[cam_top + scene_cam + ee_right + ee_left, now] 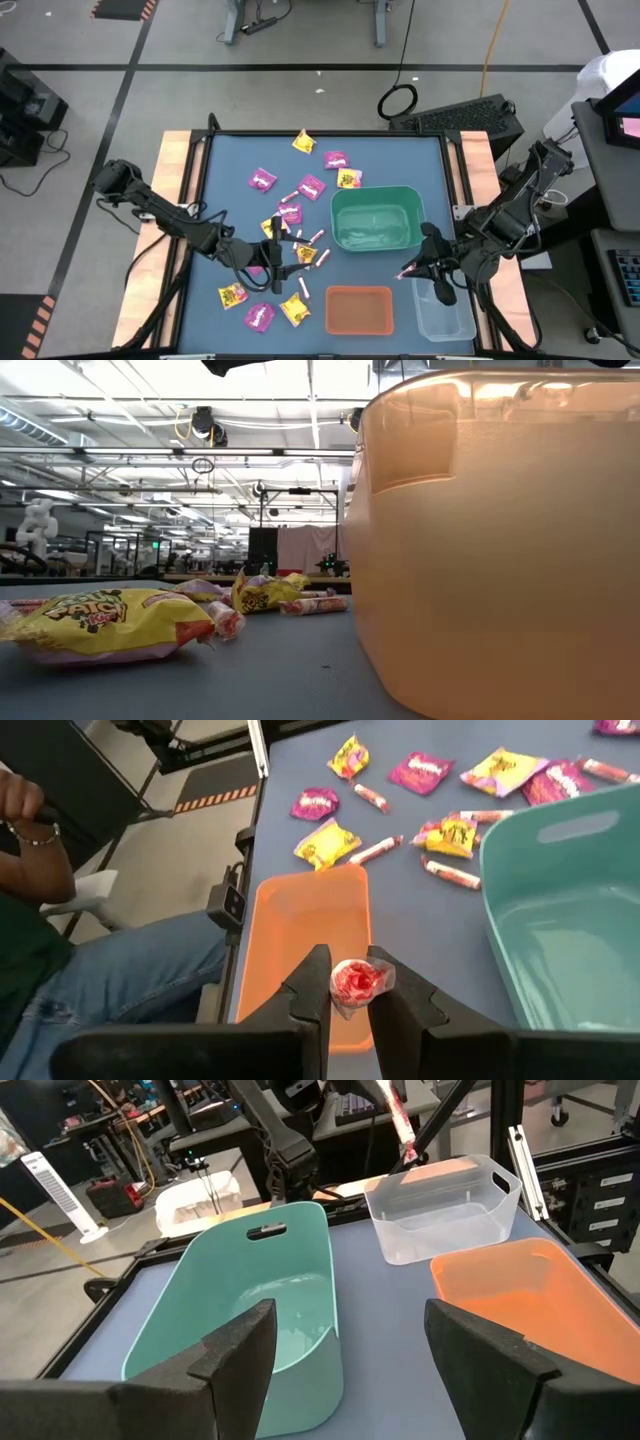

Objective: Sort candy
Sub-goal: Put the white candy into the orange bin

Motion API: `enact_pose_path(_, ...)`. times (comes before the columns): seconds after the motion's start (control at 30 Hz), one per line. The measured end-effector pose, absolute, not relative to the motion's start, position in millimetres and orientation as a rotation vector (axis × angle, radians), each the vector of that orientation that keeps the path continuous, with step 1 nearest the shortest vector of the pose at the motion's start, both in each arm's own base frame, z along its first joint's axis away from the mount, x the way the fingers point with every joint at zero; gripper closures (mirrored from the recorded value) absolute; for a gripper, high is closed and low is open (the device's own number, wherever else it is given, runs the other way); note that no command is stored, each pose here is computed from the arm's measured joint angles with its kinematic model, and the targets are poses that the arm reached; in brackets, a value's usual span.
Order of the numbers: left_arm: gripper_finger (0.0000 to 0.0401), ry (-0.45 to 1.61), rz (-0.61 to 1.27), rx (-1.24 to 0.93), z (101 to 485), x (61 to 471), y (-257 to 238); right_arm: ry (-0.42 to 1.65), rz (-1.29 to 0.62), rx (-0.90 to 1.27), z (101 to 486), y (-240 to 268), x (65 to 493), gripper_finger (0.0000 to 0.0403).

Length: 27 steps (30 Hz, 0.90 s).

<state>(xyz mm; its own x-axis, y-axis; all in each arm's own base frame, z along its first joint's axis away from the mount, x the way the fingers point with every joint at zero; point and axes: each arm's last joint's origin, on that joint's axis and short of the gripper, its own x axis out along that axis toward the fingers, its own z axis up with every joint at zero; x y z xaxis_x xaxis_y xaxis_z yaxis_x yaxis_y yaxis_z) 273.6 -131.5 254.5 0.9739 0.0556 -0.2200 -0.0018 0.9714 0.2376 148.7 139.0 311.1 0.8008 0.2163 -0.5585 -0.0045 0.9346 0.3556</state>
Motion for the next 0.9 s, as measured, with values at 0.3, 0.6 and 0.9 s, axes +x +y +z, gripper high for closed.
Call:
enact_pose_path(0.3,0.0141,0.228,0.029,0.239,254,274,-131,0.668,0.098,0.337,308,137,147,0.0359)
enact_pose_path(0.6,0.0141,0.224,0.029,0.237,255,274,-132,0.698,-0.057,0.149,298,123,143,0.0359)
enact_pose_path(0.9,0.0141,0.227,0.051,0.234,255,277,-125,0.690,-0.163,0.204,298,111,151,0.0359)
